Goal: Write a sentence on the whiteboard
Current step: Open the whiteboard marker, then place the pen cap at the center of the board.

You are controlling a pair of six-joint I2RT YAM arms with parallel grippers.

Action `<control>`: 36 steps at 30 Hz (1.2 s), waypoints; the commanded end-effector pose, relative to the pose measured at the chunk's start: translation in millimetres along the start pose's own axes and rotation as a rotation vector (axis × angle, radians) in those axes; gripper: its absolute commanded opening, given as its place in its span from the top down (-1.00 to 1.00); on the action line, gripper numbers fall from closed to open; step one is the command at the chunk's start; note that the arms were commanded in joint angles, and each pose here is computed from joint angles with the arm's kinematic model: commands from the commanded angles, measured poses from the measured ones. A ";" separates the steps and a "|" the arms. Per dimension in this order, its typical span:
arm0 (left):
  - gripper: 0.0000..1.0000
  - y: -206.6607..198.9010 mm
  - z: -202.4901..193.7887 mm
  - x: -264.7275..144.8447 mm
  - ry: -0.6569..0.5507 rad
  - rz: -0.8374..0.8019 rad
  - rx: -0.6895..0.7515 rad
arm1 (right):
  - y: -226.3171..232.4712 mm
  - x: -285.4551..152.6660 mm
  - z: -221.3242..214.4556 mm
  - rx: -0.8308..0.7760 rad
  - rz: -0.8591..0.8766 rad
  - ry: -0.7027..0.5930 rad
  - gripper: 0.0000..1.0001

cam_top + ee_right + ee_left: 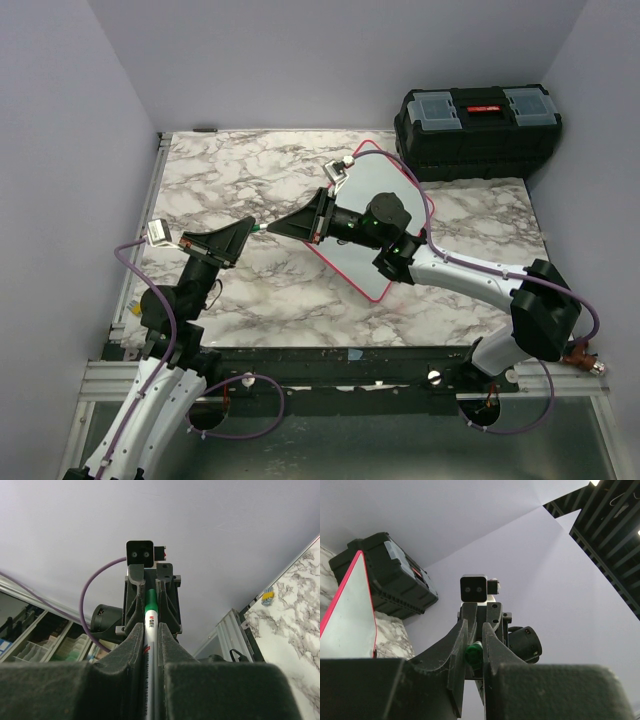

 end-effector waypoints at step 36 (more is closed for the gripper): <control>1.00 24.2 21.5 -19.9 -0.196 0.256 0.130 | 3.1 -70.0 4.8 -0.100 -0.295 -0.156 0.99</control>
Point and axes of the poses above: each gripper's point midway between its finger pads, its own x axis out along the fingers, its own y axis along the line the jaws close on, z = x × y, the point moved 7 cm from there along -x, back along the fingers, and after that the axes turned 4 degrees about -x, right-handed, at the moved point
